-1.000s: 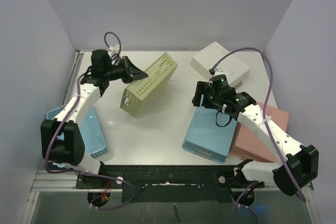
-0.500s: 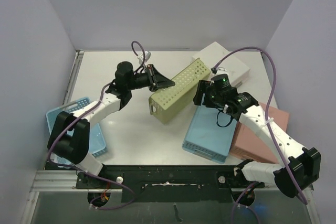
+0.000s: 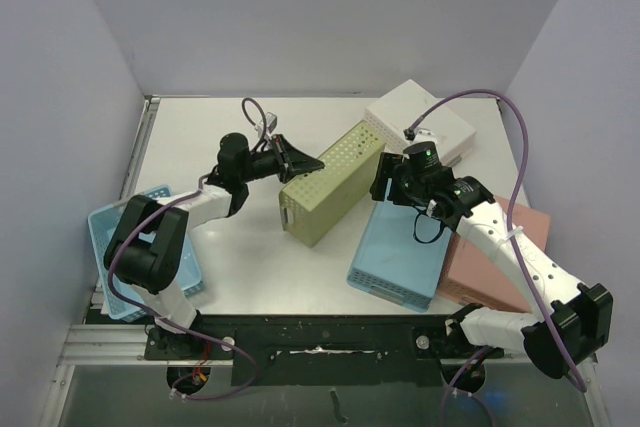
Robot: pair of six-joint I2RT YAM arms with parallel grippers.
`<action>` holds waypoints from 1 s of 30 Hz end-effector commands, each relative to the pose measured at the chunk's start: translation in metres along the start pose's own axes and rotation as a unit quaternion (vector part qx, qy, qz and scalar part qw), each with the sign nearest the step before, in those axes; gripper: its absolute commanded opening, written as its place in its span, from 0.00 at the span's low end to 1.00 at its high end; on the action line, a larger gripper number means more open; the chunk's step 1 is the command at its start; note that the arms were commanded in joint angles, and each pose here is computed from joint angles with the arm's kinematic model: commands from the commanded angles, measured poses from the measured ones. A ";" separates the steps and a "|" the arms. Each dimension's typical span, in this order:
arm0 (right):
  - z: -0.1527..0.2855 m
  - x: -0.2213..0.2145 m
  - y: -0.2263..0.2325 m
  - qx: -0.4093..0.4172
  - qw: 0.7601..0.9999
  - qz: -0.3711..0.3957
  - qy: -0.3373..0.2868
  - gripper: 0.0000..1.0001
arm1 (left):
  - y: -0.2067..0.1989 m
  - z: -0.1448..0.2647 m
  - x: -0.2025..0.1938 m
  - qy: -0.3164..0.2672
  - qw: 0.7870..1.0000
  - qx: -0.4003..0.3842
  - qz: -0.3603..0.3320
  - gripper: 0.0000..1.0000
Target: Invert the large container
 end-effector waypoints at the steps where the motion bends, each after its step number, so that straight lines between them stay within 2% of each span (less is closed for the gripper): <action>1: 0.013 0.019 0.004 0.009 0.999 -0.009 -0.047 0.70 | -0.021 0.007 0.010 -0.009 0.998 -0.052 -0.043 0.00; 15: 0.011 0.017 -0.002 0.004 0.999 -0.007 -0.045 0.70 | 0.018 0.050 0.037 -0.045 0.999 -0.005 -0.019 0.00; 24: 0.009 0.019 -0.002 0.004 0.999 -0.005 -0.043 0.70 | 0.037 0.070 0.053 -0.057 0.997 0.041 -0.030 0.00; 30: 0.010 0.019 -0.003 0.001 0.999 -0.005 -0.044 0.70 | 0.053 0.093 0.069 -0.067 0.992 0.096 -0.048 0.08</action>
Point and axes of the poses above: each gripper's point midway between its finger pads, its own z axis back along the fingers, its own y axis along the line the jaws close on, x = y × z, the point moved 6 cm from there along z, back along the fingers, and after that the axes turned 3 degrees about -z, right-handed, at the moved point
